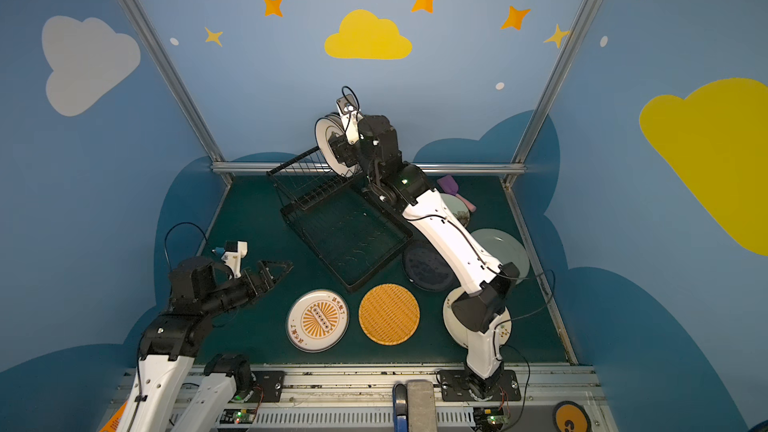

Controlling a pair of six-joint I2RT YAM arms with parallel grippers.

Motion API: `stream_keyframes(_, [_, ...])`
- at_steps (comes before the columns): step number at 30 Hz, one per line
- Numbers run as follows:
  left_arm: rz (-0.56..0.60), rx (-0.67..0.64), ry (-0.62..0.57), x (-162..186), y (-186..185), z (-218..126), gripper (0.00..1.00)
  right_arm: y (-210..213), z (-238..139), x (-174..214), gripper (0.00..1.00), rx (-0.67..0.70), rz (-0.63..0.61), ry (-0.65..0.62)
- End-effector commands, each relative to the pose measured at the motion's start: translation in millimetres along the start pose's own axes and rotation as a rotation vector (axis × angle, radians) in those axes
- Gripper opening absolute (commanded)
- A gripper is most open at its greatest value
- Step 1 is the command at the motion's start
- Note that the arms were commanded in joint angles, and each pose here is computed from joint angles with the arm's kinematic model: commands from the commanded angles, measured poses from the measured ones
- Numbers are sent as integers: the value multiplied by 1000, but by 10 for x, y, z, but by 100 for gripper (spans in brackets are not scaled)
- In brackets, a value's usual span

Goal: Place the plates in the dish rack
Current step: 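Open the right gripper and withdraw it from the rack, then grasp the orange-sunburst plate edge with the left gripper while the right gripper moves to center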

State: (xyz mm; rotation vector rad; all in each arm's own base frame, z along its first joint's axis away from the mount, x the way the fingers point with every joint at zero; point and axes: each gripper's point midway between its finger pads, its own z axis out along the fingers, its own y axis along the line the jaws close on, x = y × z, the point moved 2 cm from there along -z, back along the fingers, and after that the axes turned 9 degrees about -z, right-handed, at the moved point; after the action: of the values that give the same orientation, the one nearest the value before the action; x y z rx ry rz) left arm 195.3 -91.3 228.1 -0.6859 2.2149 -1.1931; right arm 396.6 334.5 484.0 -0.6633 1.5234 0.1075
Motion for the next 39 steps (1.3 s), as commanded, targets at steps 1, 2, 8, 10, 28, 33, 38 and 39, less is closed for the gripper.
stream_keyframes(1, [-284,-119,53,198,454,121,100,52,-217,254,89,-62,79,55])
stream_keyframes(2, [-320,-132,53,234,561,156,100,48,-297,367,90,-71,96,77])
stream_keyframes(8, [-455,-312,3,331,1147,323,100,22,-780,1067,91,-154,261,196])
stream_keyframes(10, [-448,-351,-8,338,1251,392,100,3,-900,1277,91,-163,300,232])
stream_keyframes(28, [-360,-388,113,664,1701,751,85,141,-1304,2021,92,-361,530,317])
stream_keyframes(33, [-349,-348,148,733,1630,773,79,146,-1318,2072,92,-363,555,328])
stream_keyframes(38, [-310,-314,204,853,1573,815,75,164,-1308,2122,91,-372,577,342])
stream_keyframes(39, [-302,-314,215,876,1568,821,73,171,-1305,2138,91,-373,581,348])
